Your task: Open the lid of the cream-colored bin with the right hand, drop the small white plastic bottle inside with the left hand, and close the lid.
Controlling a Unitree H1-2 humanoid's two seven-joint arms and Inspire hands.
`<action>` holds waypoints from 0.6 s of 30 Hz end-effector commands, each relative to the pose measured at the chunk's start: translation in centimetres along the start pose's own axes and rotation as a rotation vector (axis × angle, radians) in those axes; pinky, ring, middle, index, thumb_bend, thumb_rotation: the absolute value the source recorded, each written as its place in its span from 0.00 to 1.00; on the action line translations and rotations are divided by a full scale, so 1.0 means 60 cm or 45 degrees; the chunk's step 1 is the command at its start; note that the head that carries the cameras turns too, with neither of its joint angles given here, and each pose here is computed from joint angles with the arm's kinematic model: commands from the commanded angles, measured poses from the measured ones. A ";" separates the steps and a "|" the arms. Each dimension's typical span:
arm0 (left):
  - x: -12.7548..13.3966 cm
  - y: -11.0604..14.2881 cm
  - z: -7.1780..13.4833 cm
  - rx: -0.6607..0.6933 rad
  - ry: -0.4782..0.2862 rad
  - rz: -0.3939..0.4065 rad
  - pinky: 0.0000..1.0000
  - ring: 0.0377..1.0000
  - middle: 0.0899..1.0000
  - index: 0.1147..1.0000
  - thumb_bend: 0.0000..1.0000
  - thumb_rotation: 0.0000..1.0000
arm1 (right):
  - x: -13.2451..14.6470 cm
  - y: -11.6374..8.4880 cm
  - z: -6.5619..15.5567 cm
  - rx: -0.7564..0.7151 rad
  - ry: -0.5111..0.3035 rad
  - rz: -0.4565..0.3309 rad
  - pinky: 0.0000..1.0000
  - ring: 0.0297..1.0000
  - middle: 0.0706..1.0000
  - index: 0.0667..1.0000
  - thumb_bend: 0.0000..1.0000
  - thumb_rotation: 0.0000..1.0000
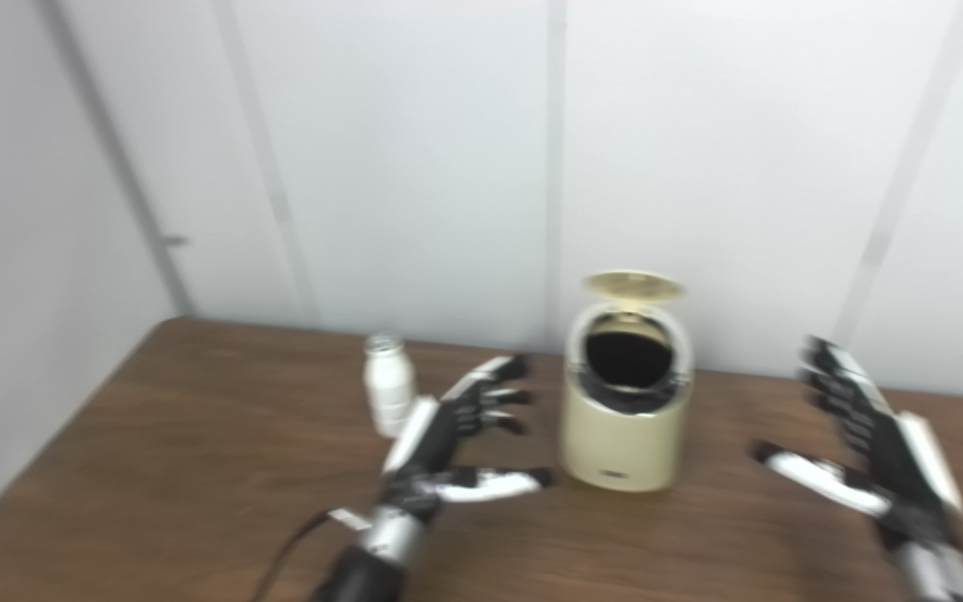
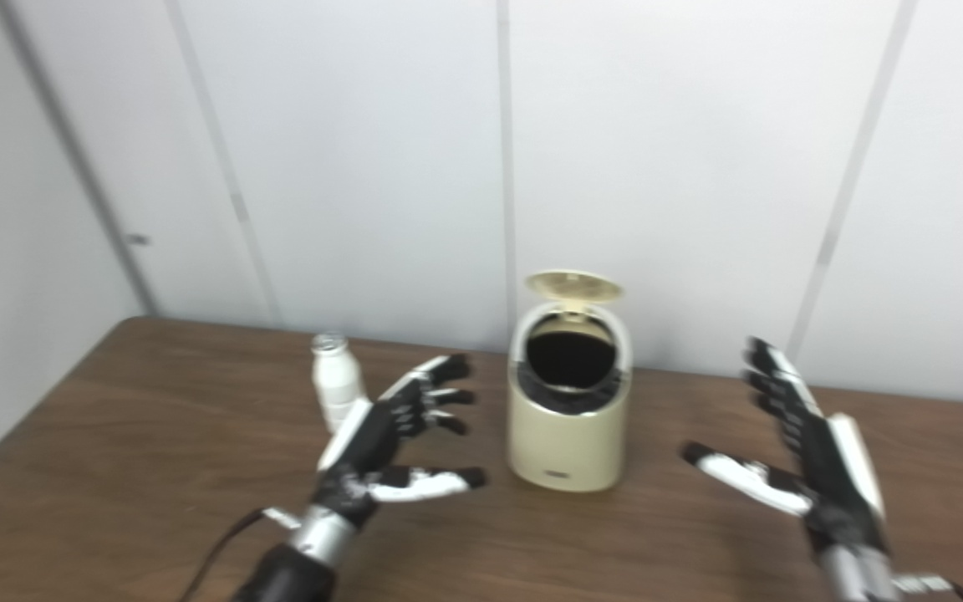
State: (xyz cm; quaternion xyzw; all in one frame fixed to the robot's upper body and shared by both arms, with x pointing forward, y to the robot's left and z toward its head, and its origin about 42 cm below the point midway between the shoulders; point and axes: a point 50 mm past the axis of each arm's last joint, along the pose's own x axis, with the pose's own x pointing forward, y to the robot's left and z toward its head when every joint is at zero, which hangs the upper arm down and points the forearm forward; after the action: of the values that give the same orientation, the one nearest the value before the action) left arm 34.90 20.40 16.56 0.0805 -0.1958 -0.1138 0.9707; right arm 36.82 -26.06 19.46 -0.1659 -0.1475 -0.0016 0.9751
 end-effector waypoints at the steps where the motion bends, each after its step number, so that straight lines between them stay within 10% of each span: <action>1: 0.022 -0.003 0.029 0.020 -0.098 0.013 0.64 0.78 0.86 0.88 0.75 0.08 | 0.007 0.001 0.033 0.019 -0.122 -0.037 0.90 0.89 0.93 0.92 0.84 0.28; 8: 0.007 0.019 0.046 0.081 -0.117 0.071 0.62 0.77 0.85 0.85 0.74 0.08 | -0.003 0.019 0.058 0.078 -0.116 -0.046 0.69 0.82 0.87 0.87 0.87 0.27; 18: -0.051 0.106 0.120 0.234 -0.260 0.211 0.55 0.64 0.70 0.72 0.70 0.02 | -0.011 0.024 0.085 0.061 -0.105 -0.041 0.73 0.85 0.90 0.89 0.75 0.11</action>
State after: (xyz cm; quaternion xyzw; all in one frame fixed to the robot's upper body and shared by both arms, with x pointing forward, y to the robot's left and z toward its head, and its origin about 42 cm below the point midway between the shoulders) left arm 30.63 26.13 20.79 0.1382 -0.2486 -0.0345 0.9581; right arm 34.72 -23.43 21.56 -0.1410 -0.1572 -0.0036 0.9774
